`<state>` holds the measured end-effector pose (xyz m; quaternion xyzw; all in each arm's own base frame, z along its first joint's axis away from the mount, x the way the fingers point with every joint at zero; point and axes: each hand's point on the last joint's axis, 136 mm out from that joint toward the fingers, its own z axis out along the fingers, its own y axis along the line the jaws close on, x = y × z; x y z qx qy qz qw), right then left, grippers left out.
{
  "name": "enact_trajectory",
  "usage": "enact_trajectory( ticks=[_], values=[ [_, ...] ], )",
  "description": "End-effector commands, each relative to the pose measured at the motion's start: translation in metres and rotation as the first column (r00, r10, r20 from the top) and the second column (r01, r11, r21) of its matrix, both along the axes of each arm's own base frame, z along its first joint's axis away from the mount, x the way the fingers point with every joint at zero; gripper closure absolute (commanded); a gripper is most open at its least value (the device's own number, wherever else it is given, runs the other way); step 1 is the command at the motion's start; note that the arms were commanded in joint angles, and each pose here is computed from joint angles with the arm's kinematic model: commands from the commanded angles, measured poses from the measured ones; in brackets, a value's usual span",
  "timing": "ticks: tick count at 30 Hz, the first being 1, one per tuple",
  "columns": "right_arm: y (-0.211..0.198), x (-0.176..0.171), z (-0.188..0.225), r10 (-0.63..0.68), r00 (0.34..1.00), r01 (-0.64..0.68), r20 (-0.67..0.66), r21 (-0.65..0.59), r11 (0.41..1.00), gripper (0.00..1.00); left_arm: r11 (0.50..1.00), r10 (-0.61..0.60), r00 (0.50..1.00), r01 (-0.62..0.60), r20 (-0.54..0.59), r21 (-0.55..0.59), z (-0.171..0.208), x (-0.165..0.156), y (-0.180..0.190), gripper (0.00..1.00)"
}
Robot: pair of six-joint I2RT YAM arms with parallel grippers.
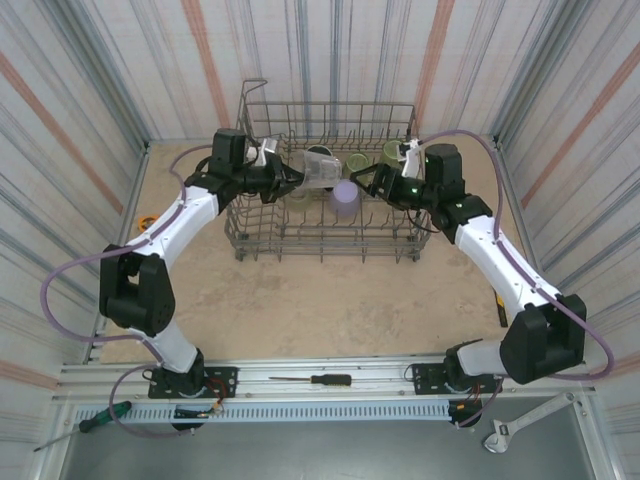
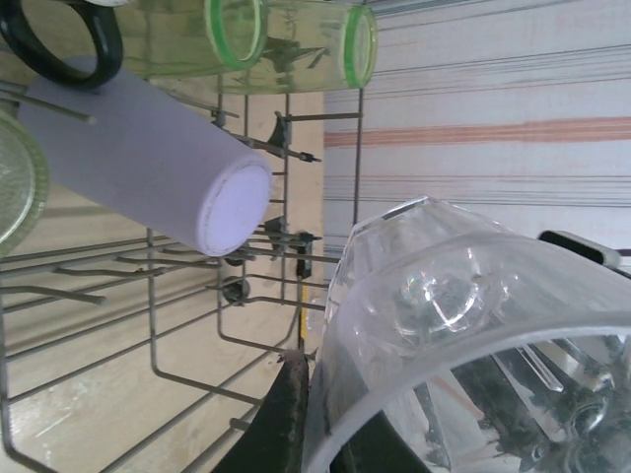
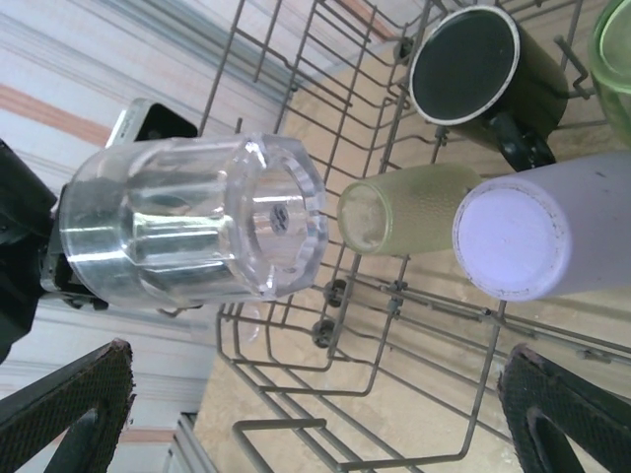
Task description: Load the cups into the dish rack
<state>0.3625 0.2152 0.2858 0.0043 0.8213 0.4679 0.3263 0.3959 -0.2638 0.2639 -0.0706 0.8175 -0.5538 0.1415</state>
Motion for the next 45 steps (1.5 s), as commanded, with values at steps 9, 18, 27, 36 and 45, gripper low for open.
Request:
enact_trajectory(
  ticks=[9, 18, 27, 36, 45],
  values=[
    [0.012, 0.001, 0.013, 0.05, 0.998, -0.053, 0.03, 0.116, 0.992, 0.01, 0.982, -0.051, 0.999, 0.049, -0.006, -0.184, 0.021, 0.002, -0.009, 1.0],
    [0.02, 0.012, 0.032, 0.06, 0.998, -0.062, 0.013, 0.206, 0.977, 0.01, 0.971, -0.072, 0.997, 0.065, -0.022, -0.228, 0.017, 0.006, -0.012, 1.0],
    [0.034, 0.021, 0.038, 0.119, 0.993, -0.109, -0.018, 0.285, 0.952, 0.01, 0.955, -0.124, 0.991, 0.108, -0.043, -0.276, 0.007, 0.01, -0.018, 1.0],
    [0.037, 0.032, 0.028, 0.107, 0.992, -0.079, -0.071, 0.317, 0.945, 0.01, 0.946, -0.14, 0.989, 0.121, -0.043, -0.302, 0.005, 0.01, -0.02, 1.0],
    [0.047, 0.039, 0.039, 0.131, 0.99, -0.105, -0.048, 0.352, 0.93, 0.01, 0.94, -0.16, 0.987, 0.145, -0.022, -0.307, 0.012, 0.008, -0.021, 1.0]
  ],
)
